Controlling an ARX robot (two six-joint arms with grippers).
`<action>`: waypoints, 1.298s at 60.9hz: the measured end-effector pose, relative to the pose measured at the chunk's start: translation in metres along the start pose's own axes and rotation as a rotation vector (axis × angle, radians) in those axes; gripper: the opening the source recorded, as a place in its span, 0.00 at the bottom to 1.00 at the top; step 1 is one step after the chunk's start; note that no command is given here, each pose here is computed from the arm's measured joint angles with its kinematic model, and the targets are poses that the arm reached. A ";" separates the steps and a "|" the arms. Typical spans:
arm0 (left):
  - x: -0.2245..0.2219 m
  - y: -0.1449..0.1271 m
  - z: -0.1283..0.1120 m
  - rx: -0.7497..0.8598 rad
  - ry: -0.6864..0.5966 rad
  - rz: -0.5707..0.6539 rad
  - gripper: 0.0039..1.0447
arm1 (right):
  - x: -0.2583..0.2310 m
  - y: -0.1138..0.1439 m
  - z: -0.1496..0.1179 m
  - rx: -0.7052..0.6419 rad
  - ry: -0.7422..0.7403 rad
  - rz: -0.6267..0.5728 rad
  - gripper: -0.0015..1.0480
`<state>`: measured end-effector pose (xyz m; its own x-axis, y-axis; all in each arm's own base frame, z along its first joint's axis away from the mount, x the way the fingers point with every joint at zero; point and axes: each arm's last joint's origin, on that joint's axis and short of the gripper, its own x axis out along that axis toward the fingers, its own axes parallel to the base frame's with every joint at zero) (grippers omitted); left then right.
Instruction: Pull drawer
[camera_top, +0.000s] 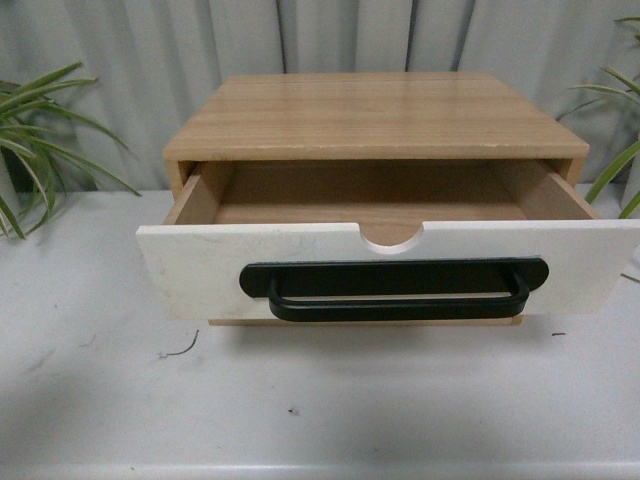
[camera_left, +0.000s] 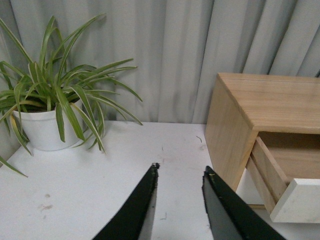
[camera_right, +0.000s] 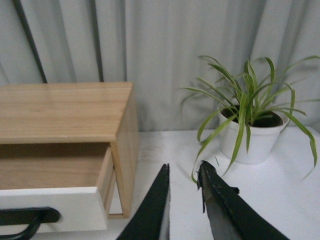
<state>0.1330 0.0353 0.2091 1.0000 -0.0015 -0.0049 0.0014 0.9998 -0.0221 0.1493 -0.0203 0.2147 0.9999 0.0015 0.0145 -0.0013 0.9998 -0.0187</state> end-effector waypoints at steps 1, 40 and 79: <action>-0.001 -0.002 -0.002 0.002 -0.001 0.000 0.25 | -0.001 0.001 0.000 -0.001 -0.008 0.003 0.18; -0.020 -0.036 -0.031 0.011 -0.005 -0.013 0.01 | -0.029 0.021 -0.034 0.004 0.011 -0.002 0.02; -0.035 -0.034 -0.045 0.012 0.004 0.004 0.01 | -0.041 0.021 -0.043 0.005 -0.004 -0.002 0.02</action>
<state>0.0977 0.0000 0.1653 1.0000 0.0019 -0.0090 -0.0020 0.9999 -0.0105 0.1085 0.0000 0.1708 0.9998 -0.0004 0.0181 0.0006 0.9999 -0.0139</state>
